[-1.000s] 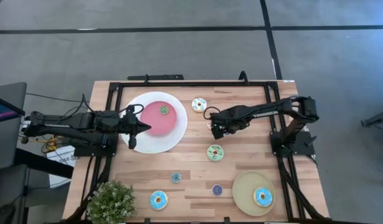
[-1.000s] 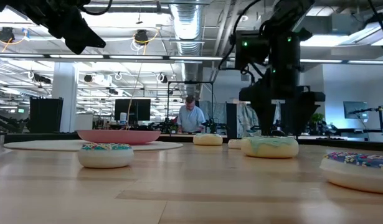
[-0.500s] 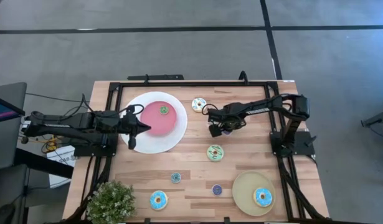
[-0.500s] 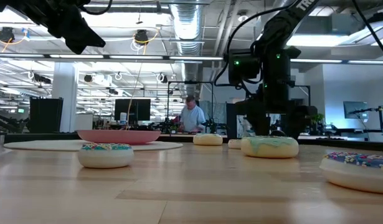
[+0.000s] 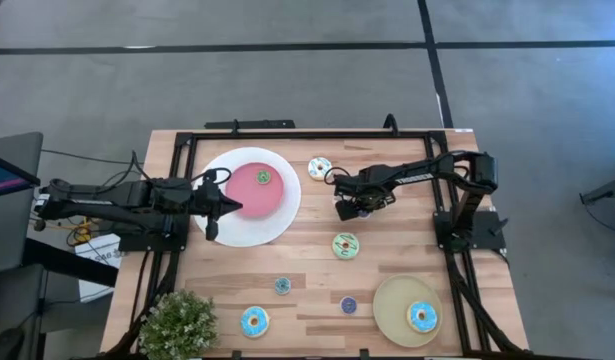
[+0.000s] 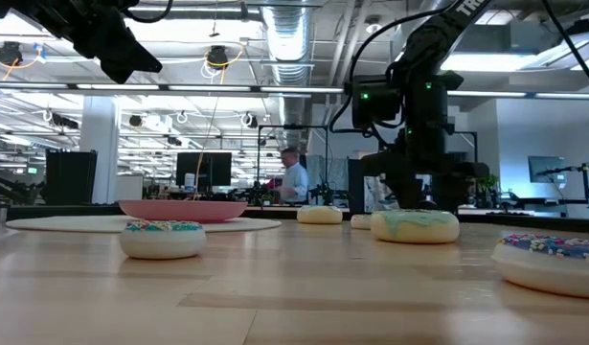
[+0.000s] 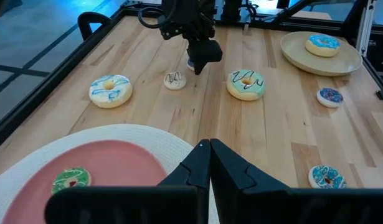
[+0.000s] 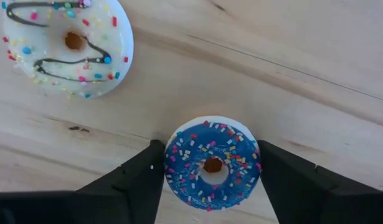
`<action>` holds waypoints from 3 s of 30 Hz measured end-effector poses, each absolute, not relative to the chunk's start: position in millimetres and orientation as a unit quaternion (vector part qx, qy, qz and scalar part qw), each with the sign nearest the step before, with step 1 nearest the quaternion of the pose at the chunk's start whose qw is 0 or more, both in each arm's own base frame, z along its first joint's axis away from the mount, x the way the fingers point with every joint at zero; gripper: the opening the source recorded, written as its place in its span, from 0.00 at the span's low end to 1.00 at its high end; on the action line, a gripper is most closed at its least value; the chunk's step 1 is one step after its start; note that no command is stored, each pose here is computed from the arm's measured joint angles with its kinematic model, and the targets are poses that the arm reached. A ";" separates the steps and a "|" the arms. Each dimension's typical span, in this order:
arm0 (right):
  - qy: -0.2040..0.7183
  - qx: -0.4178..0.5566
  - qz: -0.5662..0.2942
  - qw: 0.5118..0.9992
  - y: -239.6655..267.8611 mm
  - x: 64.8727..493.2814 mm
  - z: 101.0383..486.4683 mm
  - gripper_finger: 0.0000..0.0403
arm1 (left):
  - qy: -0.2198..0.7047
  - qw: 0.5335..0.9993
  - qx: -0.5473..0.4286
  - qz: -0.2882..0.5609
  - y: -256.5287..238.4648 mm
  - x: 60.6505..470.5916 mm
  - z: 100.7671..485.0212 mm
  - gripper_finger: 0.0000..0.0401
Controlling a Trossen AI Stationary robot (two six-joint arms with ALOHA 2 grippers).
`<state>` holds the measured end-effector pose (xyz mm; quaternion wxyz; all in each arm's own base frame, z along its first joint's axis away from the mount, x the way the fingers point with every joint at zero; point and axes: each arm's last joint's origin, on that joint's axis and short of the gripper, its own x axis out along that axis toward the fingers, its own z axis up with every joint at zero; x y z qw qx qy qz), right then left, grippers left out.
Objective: Pick & Place donuts
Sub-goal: Put the small violet donut on the pink plate, then put the small blue donut on the pink plate
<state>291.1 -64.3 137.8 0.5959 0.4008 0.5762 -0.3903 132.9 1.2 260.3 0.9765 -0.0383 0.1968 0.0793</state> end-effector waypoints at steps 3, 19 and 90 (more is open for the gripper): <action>0.576 0.400 -0.390 0.596 -63.9 291.2 137.9 0.55 | 0.197 0.976 -0.038 0.079 1.2 132.9 260.3 0.00; 0.371 0.461 -0.298 0.749 -64.2 306.2 211.4 0.52 | 0.198 0.977 -0.020 0.078 1.4 132.7 260.3 0.00; 0.514 0.228 -0.203 0.802 -142.6 479.5 239.0 0.62 | 0.204 0.978 -0.004 0.046 -0.3 132.6 259.8 0.00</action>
